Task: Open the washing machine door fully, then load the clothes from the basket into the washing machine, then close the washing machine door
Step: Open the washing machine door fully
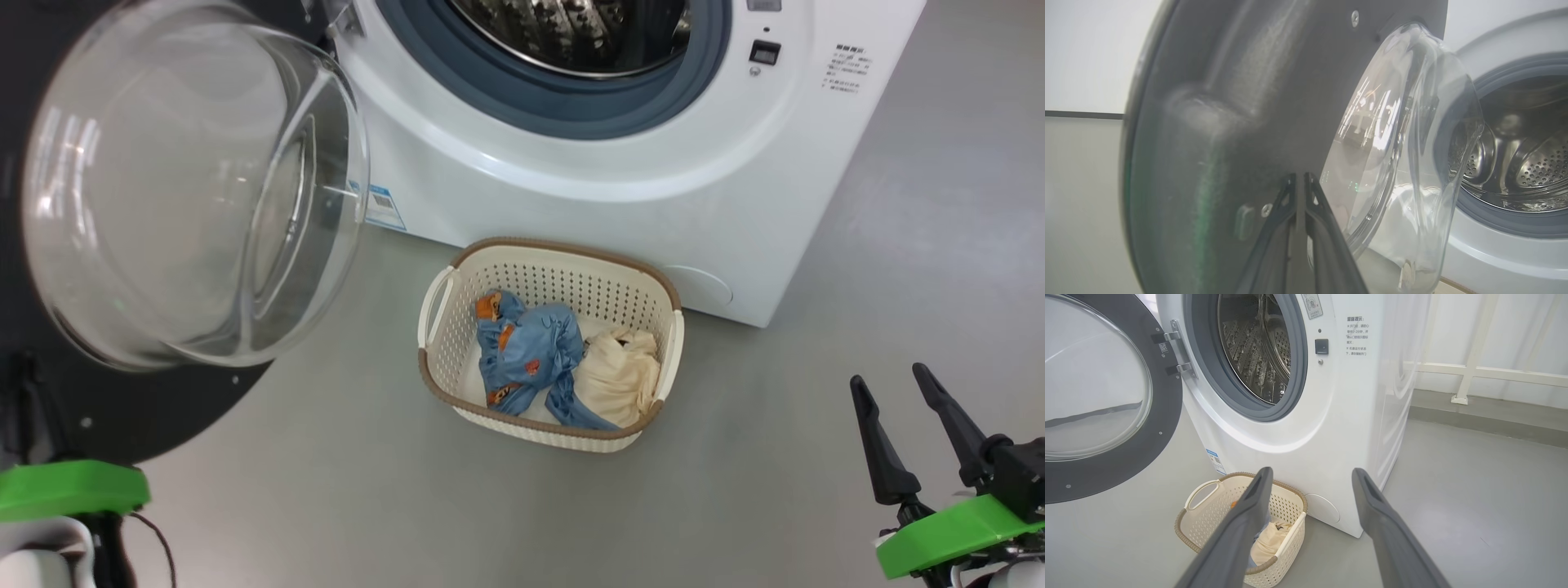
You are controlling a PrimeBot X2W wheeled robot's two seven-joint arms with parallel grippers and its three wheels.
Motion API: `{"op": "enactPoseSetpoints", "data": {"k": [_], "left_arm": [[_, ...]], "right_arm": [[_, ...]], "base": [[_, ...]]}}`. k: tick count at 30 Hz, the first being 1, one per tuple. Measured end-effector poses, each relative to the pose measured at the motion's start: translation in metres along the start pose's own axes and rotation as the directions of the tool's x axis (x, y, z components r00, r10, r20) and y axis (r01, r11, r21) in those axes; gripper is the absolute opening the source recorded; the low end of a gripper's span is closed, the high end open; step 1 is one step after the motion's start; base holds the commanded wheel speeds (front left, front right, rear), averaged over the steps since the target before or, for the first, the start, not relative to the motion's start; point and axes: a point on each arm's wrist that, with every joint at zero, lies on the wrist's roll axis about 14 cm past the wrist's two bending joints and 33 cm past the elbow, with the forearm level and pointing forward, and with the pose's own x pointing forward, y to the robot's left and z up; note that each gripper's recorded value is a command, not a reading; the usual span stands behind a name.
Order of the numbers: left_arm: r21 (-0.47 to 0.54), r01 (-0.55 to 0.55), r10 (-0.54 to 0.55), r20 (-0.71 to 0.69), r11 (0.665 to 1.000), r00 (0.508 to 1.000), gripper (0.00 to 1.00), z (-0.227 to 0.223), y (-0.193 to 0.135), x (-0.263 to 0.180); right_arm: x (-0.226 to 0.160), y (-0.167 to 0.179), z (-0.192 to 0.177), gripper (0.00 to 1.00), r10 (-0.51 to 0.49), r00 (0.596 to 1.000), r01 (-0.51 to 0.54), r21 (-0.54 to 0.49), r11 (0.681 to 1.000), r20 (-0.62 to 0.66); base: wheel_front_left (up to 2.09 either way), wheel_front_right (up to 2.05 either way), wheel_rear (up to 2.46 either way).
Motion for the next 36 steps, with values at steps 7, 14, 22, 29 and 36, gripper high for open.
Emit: {"op": "enactPoseSetpoints", "data": {"k": [7, 14, 22, 29, 36], "left_arm": [[0.049, -0.066, 0.065, 0.005, 0.997, 0.998, 0.00, 0.005, 0.021, 0.018], [0.126, -0.109, 0.110, -0.007, 0.986, 0.994, 0.00, 0.007, 0.036, 0.035], [0.174, -0.155, 0.161, -0.025, 0.972, 0.987, 0.00, 0.009, 0.053, 0.052], [0.167, -0.206, 0.215, -0.036, 0.964, 0.976, 0.00, 0.010, 0.065, 0.066], [0.173, -0.239, 0.250, -0.043, 0.955, 0.967, 0.00, 0.009, 0.072, 0.079]], "right_arm": [[0.008, -0.004, -0.009, 1.00, 0.007, 1.000, -0.007, -0.001, 1.000, -0.019], [0.022, -0.005, -0.017, 1.00, 0.022, 0.999, -0.022, 0.005, 1.000, -0.027], [0.037, -0.009, -0.022, 1.00, 0.037, 0.999, -0.037, -0.004, 0.999, -0.030], [0.045, -0.012, -0.034, 1.00, 0.051, 0.997, -0.051, -0.005, 0.999, -0.051], [0.055, -0.014, -0.043, 1.00, 0.064, 0.996, -0.065, -0.002, 0.998, -0.058]], "base": [[0.00, 0.00, 0.00], [0.00, 0.00, 0.00], [0.00, 0.00, 0.00], [0.00, 0.00, 0.00], [0.00, 0.00, 0.00]]}}
